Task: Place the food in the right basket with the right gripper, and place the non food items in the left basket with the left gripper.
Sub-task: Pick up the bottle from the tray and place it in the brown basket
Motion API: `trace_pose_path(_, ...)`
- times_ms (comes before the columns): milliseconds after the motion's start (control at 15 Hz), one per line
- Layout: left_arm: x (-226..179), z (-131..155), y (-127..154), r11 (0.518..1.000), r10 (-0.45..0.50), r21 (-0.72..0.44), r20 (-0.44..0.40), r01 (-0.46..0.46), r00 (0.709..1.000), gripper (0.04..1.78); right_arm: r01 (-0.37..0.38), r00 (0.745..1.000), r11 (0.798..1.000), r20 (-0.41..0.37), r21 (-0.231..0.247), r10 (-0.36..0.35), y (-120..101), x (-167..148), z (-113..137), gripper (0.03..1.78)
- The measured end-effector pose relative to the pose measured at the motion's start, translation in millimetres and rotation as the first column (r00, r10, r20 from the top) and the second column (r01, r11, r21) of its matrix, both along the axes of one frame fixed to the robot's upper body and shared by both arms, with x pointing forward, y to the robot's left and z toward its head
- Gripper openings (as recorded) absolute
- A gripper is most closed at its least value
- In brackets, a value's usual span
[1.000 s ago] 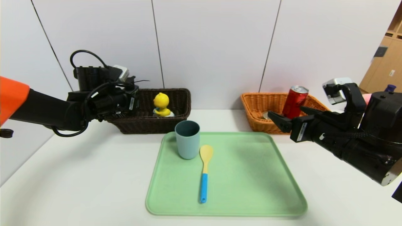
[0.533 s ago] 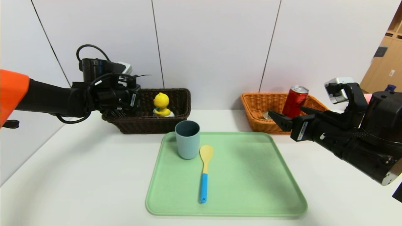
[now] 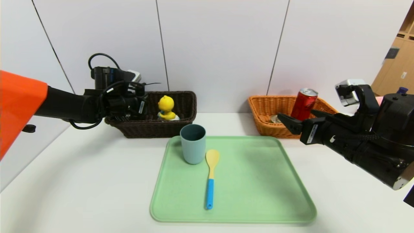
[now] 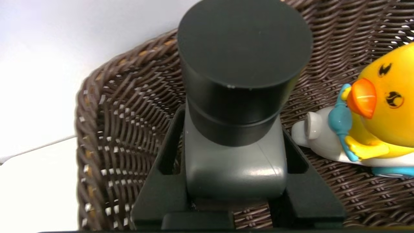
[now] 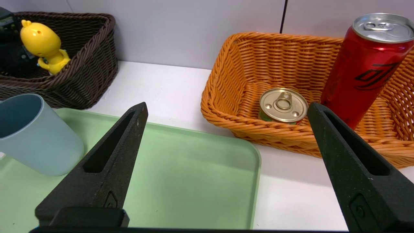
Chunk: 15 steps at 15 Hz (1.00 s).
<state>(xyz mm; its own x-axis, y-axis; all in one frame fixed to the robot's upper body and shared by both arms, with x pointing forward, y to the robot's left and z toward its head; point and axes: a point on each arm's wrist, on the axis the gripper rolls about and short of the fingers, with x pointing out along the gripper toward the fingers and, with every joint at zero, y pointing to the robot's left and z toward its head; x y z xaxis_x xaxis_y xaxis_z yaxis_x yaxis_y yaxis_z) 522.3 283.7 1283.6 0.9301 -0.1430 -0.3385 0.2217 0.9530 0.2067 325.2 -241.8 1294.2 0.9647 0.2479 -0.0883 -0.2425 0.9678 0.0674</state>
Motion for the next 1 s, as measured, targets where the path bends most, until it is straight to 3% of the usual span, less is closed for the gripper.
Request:
trace_pose_path(667,2.9,-8.2,-0.9,1.000,0.000,0.004,-0.023,0.000,1.000,0.65,0.000,1.000,1.000,-0.003,-0.001,0.000,-0.2,-0.2,-1.1,1.70)
trace_pose_path(1000,8.1,-9.3,-1.1,1.000,0.019,0.002,0.038,-0.019,0.999,1.16,0.000,1.000,1.000,-0.002,-0.001,0.000,-0.2,-0.2,-0.7,1.70)
